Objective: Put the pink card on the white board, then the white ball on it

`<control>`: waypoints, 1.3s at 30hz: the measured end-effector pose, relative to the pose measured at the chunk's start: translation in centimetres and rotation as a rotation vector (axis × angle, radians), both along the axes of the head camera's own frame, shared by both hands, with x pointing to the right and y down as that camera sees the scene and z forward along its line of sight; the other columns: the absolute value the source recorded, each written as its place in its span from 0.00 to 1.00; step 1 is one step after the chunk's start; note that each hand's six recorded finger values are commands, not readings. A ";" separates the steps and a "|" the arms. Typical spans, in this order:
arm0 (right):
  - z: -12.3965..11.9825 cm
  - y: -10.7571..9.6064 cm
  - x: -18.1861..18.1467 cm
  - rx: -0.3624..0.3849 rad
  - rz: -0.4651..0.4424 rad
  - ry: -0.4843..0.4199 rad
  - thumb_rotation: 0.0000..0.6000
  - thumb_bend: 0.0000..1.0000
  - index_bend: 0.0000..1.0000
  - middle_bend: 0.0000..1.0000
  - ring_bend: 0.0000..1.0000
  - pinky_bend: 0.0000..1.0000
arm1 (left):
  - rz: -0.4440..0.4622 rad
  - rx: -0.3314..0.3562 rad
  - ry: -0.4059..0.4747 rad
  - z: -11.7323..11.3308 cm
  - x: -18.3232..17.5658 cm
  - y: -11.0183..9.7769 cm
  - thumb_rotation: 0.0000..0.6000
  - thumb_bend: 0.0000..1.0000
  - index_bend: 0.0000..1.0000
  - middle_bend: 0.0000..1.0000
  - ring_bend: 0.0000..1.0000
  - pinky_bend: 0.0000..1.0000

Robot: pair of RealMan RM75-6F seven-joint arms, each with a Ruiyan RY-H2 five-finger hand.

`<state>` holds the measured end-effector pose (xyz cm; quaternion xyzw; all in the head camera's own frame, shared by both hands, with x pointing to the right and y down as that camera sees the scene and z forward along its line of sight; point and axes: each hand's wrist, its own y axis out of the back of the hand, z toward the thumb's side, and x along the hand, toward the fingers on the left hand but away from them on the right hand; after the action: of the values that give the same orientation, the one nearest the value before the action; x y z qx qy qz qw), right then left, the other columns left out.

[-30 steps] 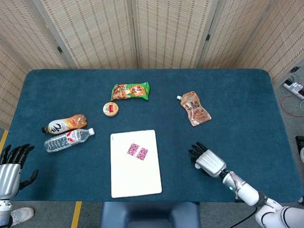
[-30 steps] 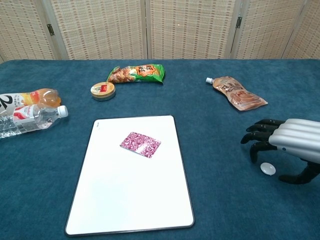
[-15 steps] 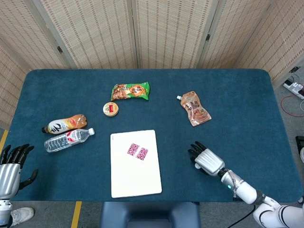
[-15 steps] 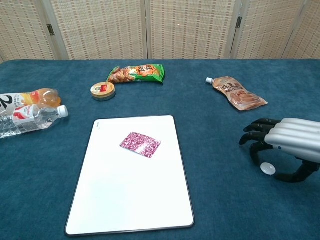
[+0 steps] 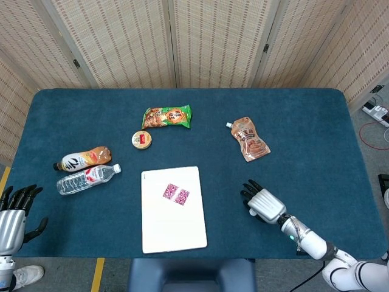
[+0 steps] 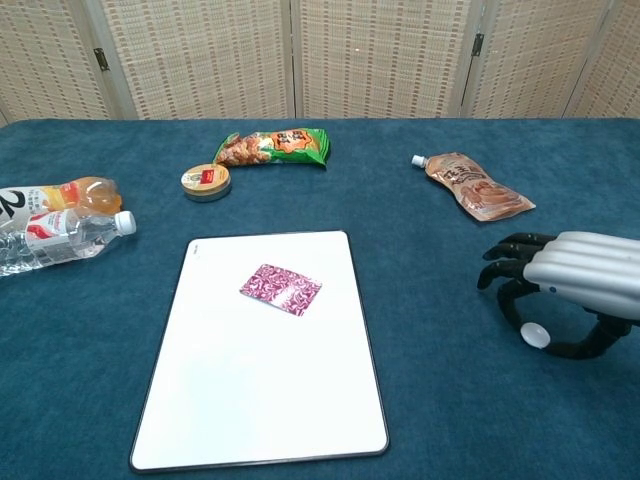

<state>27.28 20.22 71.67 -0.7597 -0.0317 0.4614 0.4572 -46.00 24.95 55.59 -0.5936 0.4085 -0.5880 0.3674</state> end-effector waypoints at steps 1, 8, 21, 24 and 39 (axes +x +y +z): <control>-0.2 -0.2 -0.3 0.003 0.000 -0.009 1.00 0.33 0.50 0.21 0.06 0.00 | 0.000 0.001 0.000 0.0 0.0 0.0 1.00 0.36 0.20 0.17 0.18 0.00; -1.8 -3.0 -5.3 0.022 -0.035 -0.093 1.00 0.33 0.51 0.21 0.06 0.00 | 0.004 0.006 0.002 -0.3 0.2 -0.1 1.00 0.36 0.20 0.17 0.18 0.00; -1.2 -6.3 -17.7 -0.008 -0.143 -0.142 1.00 0.33 0.50 0.21 0.06 0.00 | -0.007 0.004 -0.006 -0.5 -0.2 0.0 1.00 0.36 0.20 0.17 0.18 0.00; -0.6 -6.6 -19.8 -0.007 -0.159 -0.137 1.00 0.33 0.50 0.21 0.06 0.00 | -0.007 0.004 -0.007 -0.5 -0.3 0.0 1.00 0.36 0.20 0.17 0.18 0.00; 1.3 -7.4 -25.5 0.002 -0.188 -0.105 1.00 0.33 0.47 0.20 0.05 0.00 | -0.020 -0.004 -0.010 -0.2 -0.9 0.2 1.00 0.36 0.20 0.17 0.18 0.00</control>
<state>1.82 12.86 72.94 -0.7819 0.0152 0.3760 0.4971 -46.92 25.17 55.42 -0.5876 0.4113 -0.5952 0.3623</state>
